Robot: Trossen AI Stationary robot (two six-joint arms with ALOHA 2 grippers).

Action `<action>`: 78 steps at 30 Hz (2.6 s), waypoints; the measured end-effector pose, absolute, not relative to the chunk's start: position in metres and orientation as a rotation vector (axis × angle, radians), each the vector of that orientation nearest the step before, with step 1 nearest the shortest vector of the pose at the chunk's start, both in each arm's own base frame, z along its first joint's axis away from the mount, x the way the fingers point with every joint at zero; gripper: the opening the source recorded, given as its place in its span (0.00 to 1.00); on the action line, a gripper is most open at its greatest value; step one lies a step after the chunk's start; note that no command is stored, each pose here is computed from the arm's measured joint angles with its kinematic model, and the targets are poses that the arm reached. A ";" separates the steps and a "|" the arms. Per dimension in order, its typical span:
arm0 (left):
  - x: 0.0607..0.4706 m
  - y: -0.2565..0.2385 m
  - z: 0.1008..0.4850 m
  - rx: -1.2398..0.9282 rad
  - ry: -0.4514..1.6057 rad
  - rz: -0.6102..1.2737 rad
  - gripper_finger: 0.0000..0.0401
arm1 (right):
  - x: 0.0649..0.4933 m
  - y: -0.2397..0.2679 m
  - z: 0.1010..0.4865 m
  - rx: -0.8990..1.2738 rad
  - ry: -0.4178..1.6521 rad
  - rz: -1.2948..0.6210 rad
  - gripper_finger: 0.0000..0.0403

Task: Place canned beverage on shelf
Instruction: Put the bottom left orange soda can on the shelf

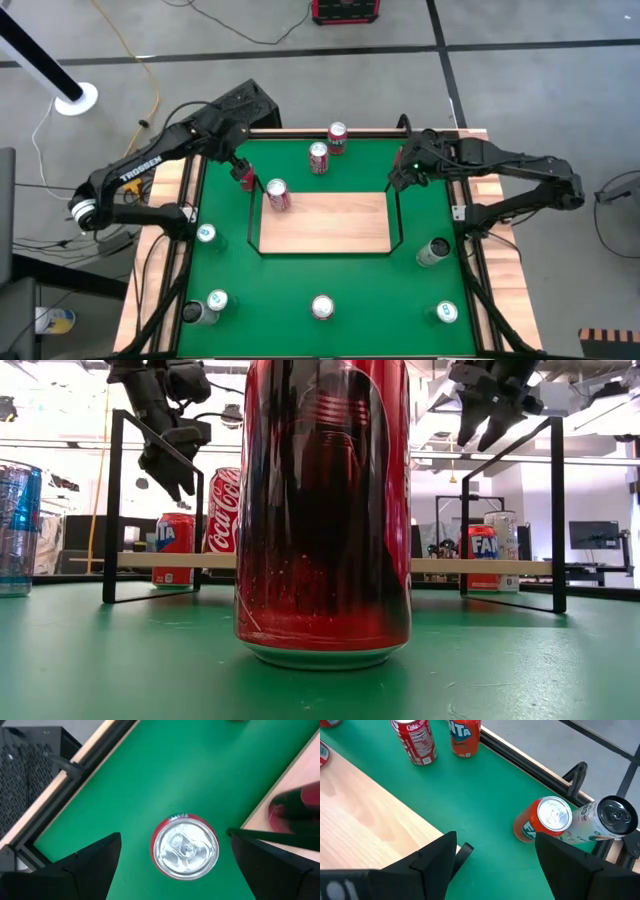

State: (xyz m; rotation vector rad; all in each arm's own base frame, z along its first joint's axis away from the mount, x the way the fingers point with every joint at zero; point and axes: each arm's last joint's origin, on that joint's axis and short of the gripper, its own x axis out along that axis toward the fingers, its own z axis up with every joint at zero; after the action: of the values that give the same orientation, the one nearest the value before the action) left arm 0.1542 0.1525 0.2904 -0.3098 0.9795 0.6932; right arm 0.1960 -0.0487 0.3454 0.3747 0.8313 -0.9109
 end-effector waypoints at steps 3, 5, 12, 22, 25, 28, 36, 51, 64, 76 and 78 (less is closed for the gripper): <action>0.153 0.152 0.287 -0.328 1.019 0.688 0.90 | 0.196 -0.048 0.346 0.372 0.831 -0.906 0.74; 0.153 0.152 0.287 -0.331 1.018 0.691 0.90 | 0.196 -0.048 0.345 0.373 0.831 -0.906 0.74; 0.155 0.151 0.287 -0.349 0.999 0.648 0.90 | 0.196 -0.048 0.345 0.375 0.830 -0.908 0.74; 0.172 0.161 0.263 -0.381 1.114 0.592 0.90 | 0.196 -0.048 0.345 0.372 0.836 -0.909 0.74; 0.178 0.163 0.256 -0.371 1.155 0.603 0.90 | 0.196 -0.048 0.345 0.369 0.842 -0.909 0.74; 0.181 0.166 0.250 -0.367 1.192 0.617 0.90 | 0.195 -0.048 0.345 0.368 0.845 -0.909 0.74; 0.183 0.167 0.246 -0.384 1.200 0.577 0.90 | 0.195 -0.048 0.345 0.368 0.845 -0.910 0.74; 0.181 0.166 0.246 -0.348 1.241 0.567 0.71 | 0.195 -0.048 0.345 0.368 0.845 -0.910 0.74; 0.178 0.164 0.252 -0.284 1.243 0.544 0.70 | 0.195 -0.048 0.345 0.363 0.847 -0.908 0.74; 0.166 0.155 0.334 -0.212 1.052 0.653 0.69 | 0.195 -0.048 0.345 0.361 0.848 -0.907 0.74; 0.167 0.155 0.350 -0.190 0.980 0.681 0.69 | 0.195 -0.048 0.345 0.361 0.848 -0.907 0.74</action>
State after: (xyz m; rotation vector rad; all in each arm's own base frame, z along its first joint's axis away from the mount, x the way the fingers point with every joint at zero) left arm 0.1673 0.1554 0.3500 -0.1900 0.9798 0.6812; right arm 0.1952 -0.0477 0.3451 0.3608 0.8479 -0.9069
